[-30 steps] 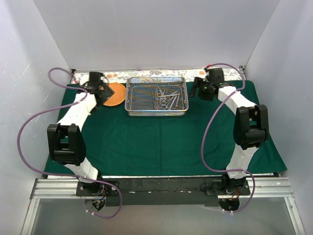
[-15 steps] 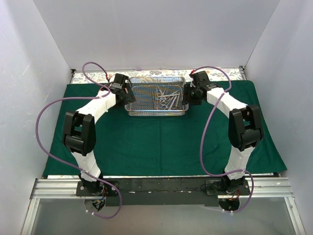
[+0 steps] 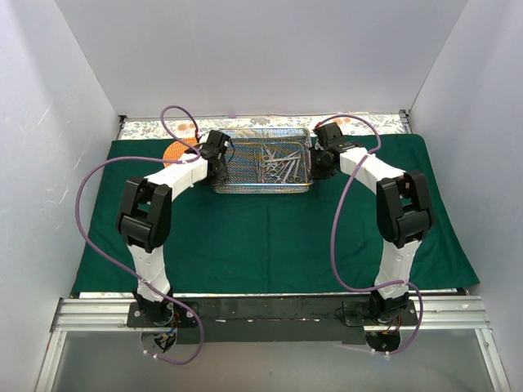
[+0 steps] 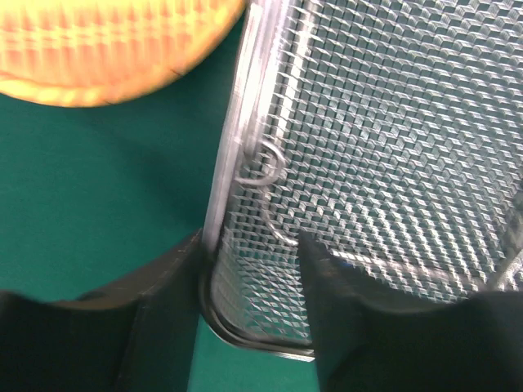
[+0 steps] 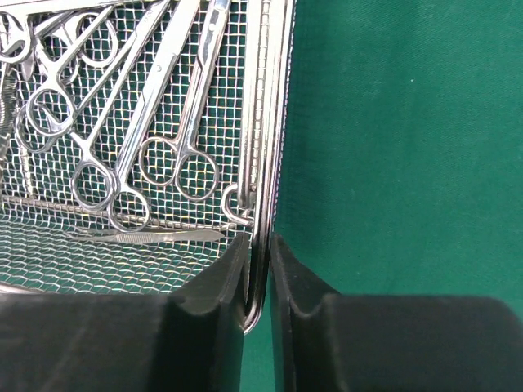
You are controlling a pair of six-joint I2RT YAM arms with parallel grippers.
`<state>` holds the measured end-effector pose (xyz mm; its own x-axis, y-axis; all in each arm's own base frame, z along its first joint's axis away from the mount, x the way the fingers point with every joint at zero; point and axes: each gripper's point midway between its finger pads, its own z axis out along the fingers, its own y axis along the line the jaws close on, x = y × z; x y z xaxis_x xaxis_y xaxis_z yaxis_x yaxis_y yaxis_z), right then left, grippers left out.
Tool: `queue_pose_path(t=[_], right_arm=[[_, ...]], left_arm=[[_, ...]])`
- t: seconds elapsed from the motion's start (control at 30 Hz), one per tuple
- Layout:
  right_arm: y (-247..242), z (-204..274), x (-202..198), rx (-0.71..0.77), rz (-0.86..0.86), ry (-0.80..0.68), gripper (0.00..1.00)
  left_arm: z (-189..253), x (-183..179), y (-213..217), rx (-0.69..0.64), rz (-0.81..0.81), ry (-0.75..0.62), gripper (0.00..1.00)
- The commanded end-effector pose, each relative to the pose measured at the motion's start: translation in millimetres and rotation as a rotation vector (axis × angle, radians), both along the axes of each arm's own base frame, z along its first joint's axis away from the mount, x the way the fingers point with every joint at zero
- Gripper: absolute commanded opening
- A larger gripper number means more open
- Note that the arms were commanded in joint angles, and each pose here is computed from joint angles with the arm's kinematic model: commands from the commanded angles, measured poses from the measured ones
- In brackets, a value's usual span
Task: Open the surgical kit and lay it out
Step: Move the container from the surgical kit.
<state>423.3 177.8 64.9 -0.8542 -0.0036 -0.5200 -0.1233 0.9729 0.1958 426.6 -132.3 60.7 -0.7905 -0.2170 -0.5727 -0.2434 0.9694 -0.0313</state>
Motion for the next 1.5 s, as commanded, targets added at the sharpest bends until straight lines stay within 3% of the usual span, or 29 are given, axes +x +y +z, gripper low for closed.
queue_pose_path(t=[0.0,0.1,0.17,0.27,0.47,0.9,1.17,1.47], right_arm=[[-1,10,8,-0.022,0.006,-0.04,0.13],[-3,13,10,-0.038,0.011,-0.055,0.08],[-5,20,14,-0.055,0.014,-0.079,0.05],[-16,29,20,-0.112,-0.005,-0.114,0.01],[-57,42,21,-0.255,-0.073,-0.165,0.01],[-213,54,-2,-0.49,-0.383,-0.257,0.01],[-291,54,-3,-0.596,-0.469,-0.268,0.01],[-359,58,-17,-0.729,-0.509,-0.249,0.01]], left_arm=[[16,18,10,0.066,0.028,-0.067,0.4],[15,21,14,0.095,0.043,-0.068,0.25],[17,22,12,0.099,0.034,-0.068,0.1],[30,25,3,0.086,0.017,-0.098,0.0],[46,22,-41,0.011,-0.056,-0.137,0.0],[53,4,-168,-0.079,-0.28,-0.241,0.01],[31,0,-245,-0.177,-0.43,-0.209,0.08],[19,-39,-321,-0.317,-0.58,-0.121,0.17]])
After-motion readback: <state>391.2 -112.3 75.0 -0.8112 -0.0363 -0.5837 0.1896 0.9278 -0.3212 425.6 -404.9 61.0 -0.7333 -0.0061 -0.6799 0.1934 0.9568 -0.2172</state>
